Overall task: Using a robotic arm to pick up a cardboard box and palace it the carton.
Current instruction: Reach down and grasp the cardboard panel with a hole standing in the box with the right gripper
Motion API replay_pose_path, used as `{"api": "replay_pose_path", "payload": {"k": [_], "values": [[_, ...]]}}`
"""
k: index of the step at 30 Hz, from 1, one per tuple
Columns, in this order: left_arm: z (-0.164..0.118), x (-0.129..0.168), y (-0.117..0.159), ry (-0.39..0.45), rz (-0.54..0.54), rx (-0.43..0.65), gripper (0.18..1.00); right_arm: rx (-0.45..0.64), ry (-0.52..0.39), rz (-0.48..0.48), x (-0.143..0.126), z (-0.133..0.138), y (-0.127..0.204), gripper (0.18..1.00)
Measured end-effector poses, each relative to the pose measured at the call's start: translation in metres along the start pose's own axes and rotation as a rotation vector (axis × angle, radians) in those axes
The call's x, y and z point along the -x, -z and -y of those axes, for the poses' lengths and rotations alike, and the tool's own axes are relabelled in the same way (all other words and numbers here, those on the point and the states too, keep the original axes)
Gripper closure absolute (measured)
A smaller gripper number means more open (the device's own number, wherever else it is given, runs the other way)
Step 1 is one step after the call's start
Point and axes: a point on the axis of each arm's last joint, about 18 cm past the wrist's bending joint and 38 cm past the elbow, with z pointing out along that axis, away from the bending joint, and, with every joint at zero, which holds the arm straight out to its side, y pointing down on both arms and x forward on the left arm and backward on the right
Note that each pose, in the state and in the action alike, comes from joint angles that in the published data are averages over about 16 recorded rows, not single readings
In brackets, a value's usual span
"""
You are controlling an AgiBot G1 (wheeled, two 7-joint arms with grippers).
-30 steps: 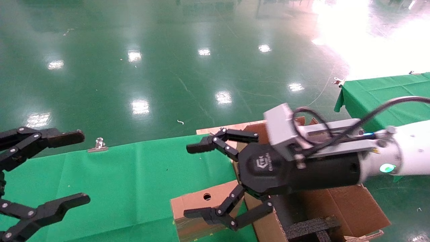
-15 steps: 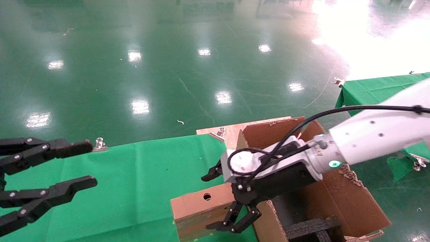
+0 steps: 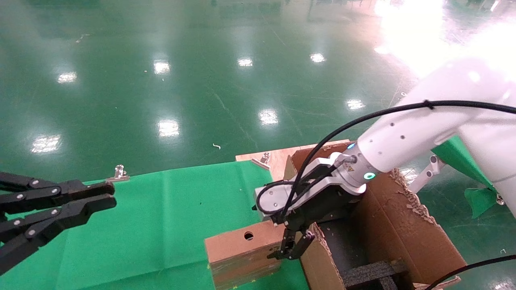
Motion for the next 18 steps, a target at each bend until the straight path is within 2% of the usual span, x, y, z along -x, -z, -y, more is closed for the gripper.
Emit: {"api": "replay_pose_path", "payload": {"k": [10,18], "values": [[0.0,0.0,0.0,0.0,0.0,0.0,0.976,0.082,0.071,0.058,-0.007,0.001,-0.012,0.178],[0.0,0.0,0.0,0.0,0.0,0.0,0.976,0.103,0.096,0.076,-0.009,0.001,-0.017,0.18]]}}
